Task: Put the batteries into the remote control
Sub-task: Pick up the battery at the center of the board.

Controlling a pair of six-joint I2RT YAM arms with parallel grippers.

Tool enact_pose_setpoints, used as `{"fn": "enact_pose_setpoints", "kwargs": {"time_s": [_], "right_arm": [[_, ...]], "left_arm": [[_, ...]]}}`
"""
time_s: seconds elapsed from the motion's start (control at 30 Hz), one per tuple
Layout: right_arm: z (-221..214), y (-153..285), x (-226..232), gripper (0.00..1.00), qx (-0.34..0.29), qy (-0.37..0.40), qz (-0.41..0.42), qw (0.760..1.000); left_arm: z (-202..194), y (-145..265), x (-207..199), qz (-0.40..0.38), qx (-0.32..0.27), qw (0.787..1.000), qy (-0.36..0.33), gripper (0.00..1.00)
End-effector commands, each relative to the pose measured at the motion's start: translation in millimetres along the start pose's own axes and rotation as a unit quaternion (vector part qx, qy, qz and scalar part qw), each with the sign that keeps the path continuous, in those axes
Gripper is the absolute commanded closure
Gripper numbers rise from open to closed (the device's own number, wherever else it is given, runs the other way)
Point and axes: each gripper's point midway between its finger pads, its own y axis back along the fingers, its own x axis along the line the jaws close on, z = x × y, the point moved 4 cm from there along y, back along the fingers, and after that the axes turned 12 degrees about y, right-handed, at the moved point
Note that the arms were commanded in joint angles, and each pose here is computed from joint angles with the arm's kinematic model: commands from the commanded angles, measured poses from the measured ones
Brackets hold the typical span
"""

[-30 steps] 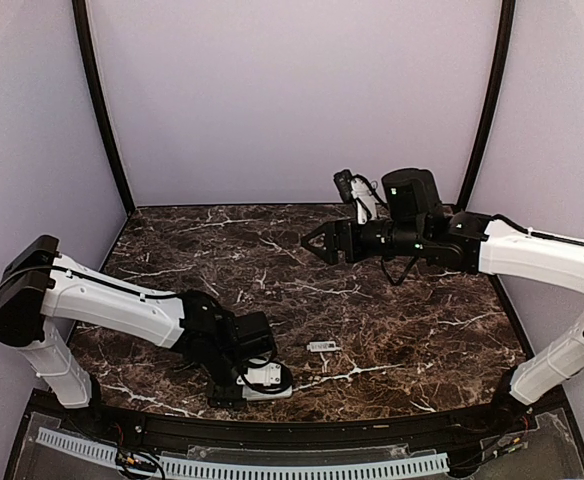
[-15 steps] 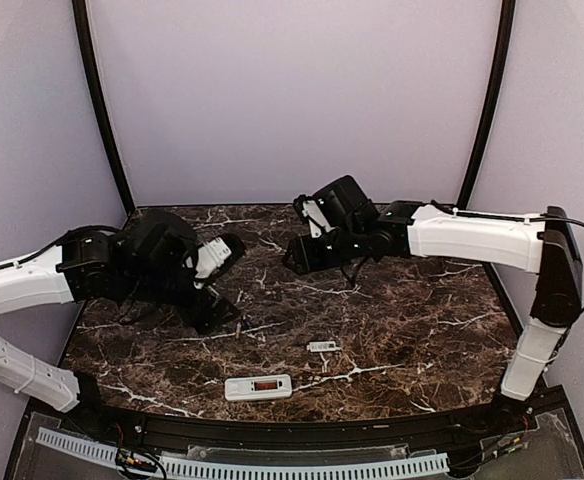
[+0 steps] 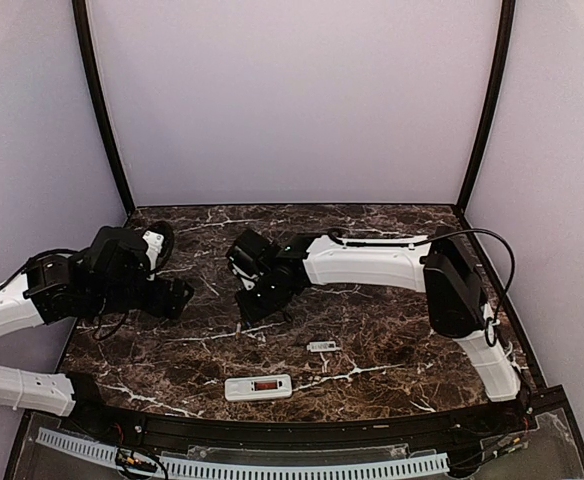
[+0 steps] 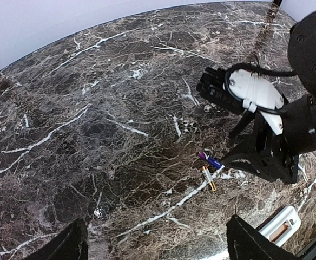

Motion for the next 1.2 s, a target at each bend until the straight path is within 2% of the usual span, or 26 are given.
{"fn": "enact_pose_setpoints", "kwargs": {"time_s": [0.0,0.2,0.67,1.17], "right_arm": [[-7.7,-11.4,5.9,0.58,0.037,0.015,-0.004,0.999],[-6.2,-22.3,8.6,0.61,0.046,0.024,-0.002,0.999],[-16.2,-36.7,14.2,0.59,0.093,0.075,0.012,0.993],[-26.8,-57.4,8.8,0.67,0.114,0.101,-0.013,0.988]], "left_arm": [[-3.3,10.6,16.0,0.016,-0.017,0.999,0.025,0.12],[-4.8,16.3,19.2,0.002,-0.036,0.999,0.026,0.12],[2.1,14.3,18.4,0.003,-0.041,0.999,0.011,0.12],[5.1,9.5,25.8,0.004,-0.037,0.999,0.027,0.12]]}}
